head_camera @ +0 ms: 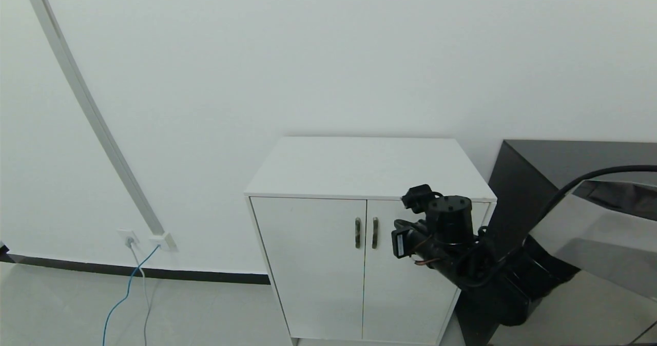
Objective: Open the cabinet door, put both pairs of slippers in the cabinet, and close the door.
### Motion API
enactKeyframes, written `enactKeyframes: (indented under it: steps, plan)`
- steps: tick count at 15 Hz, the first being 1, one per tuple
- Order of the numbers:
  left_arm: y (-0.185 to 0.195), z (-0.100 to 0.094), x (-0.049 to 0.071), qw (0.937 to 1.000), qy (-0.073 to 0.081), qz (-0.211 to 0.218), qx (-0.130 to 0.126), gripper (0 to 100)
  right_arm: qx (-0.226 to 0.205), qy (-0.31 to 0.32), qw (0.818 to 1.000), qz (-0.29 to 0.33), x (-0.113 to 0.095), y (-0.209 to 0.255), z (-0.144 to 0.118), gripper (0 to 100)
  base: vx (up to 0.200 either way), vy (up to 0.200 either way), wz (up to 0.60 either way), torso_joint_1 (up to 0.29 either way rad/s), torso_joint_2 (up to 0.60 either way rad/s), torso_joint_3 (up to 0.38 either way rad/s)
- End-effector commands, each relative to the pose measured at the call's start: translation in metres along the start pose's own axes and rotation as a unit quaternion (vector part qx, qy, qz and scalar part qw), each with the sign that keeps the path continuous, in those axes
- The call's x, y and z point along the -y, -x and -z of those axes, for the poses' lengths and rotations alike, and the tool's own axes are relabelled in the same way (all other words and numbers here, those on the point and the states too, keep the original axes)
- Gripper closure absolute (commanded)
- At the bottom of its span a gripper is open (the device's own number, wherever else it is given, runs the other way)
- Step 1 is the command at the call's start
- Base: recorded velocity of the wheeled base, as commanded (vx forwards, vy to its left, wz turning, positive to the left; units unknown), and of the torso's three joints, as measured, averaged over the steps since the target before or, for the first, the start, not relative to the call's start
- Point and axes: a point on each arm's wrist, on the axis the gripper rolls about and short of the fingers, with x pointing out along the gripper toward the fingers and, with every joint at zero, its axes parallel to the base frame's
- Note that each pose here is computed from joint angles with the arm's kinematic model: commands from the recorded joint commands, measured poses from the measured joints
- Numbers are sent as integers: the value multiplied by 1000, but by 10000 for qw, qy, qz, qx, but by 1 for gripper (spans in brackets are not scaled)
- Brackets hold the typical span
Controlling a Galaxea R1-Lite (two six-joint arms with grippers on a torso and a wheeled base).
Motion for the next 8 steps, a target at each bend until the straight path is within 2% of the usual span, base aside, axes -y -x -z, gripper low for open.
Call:
enactKeyframes:
  steps: [1,5,8]
  plan:
    - [0,0,0,10000,1,-3,-5,100,167,-76,9998,42,10,36,-13,100,0,0,0,0,0,0]
    - [0,0,0,10000,1,-3,-5,100,158,-220,9979,585,55,78,-5,100,0,0,0,0,0,0]
    - [0,0,0,10000,1,-3,-5,100,219,-331,9917,1225,82,112,4,100,0,0,0,0,0,0]
